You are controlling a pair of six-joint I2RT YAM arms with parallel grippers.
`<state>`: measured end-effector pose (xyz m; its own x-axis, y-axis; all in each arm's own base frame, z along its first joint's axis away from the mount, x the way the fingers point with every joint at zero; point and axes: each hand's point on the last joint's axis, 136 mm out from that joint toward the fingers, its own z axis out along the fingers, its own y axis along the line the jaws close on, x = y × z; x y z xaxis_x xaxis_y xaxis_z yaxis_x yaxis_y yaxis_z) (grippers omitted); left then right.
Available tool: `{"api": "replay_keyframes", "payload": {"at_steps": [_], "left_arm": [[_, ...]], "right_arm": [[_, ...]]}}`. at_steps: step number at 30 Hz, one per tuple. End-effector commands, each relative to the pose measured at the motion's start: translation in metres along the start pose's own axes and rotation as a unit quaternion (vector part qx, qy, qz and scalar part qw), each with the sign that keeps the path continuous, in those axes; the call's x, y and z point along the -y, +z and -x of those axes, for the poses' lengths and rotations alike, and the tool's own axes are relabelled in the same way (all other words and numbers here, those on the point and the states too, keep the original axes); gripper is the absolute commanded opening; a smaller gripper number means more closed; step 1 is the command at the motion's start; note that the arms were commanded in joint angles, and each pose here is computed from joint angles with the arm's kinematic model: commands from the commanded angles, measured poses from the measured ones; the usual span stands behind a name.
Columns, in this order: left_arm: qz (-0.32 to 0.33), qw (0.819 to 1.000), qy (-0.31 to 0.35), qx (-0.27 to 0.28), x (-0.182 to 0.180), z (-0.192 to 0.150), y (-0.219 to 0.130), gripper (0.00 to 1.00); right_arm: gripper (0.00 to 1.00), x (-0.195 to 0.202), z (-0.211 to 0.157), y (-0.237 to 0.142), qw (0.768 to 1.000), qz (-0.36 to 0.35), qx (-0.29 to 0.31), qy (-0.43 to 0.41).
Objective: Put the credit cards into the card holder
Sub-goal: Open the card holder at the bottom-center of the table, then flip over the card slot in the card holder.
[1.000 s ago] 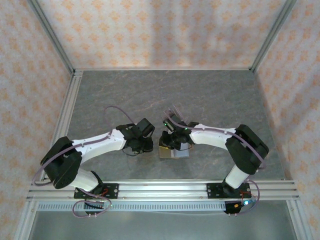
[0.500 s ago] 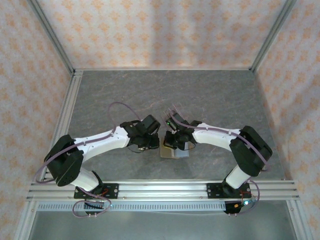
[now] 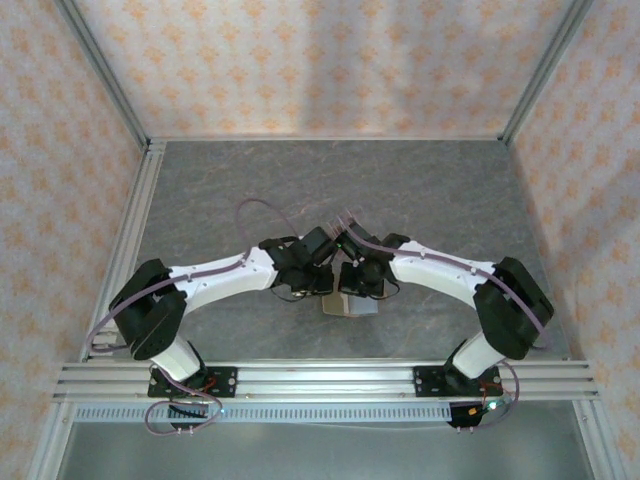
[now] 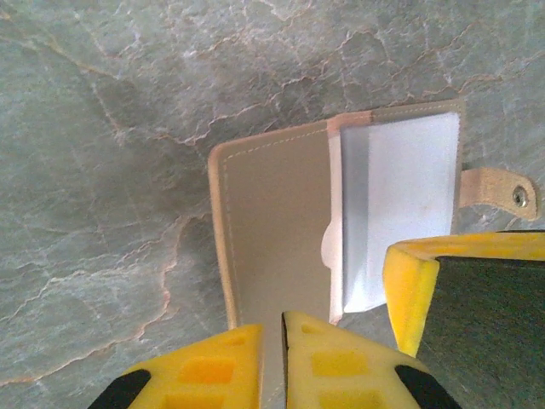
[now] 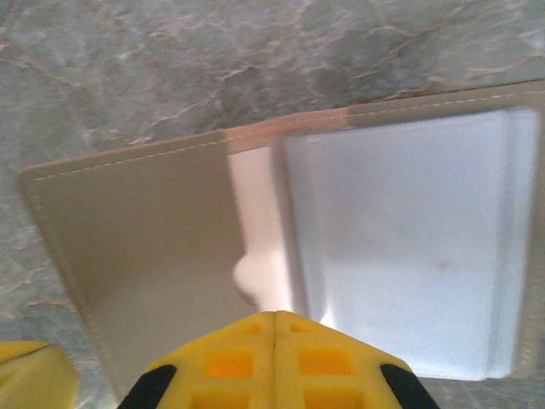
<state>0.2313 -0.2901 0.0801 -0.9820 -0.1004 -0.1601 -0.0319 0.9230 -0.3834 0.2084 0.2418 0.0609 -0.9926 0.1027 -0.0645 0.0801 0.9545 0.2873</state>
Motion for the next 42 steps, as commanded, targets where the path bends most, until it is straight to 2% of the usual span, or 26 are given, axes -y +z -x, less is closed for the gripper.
{"api": "replay_keyframes", "payload": {"at_steps": [1, 3, 10, 17, 24, 42], "left_arm": [[0.009, 1.0, 0.006, -0.002, 0.005, 0.003, 0.002, 0.14], [0.013, 1.0, 0.007, -0.005, 0.005, 0.003, 0.007, 0.14], [0.032, 0.999, 0.008, -0.02, -0.005, -0.002, 0.024, 0.13], [0.048, 0.998, 0.004, -0.035, -0.021, -0.013, 0.037, 0.13], [0.061, 0.997, 0.003, -0.043, -0.035, -0.022, 0.042, 0.13], [0.064, 0.997, 0.002, -0.044, -0.039, -0.024, 0.042, 0.13]], "right_arm": [[0.02, 0.013, 0.002, -0.012, 0.999, -0.032, 0.014, -0.005], [0.04, 0.018, 0.004, -0.016, 0.999, -0.038, 0.02, 0.0], [0.23, 0.031, 0.006, -0.026, 0.998, -0.056, 0.028, 0.002], [0.36, 0.026, 0.013, -0.02, 0.998, -0.061, 0.027, -0.021], [0.36, 0.02, 0.024, -0.015, 0.995, -0.081, 0.021, -0.05], [0.36, 0.042, 0.023, 0.019, 0.988, -0.14, -0.004, -0.067]]}}
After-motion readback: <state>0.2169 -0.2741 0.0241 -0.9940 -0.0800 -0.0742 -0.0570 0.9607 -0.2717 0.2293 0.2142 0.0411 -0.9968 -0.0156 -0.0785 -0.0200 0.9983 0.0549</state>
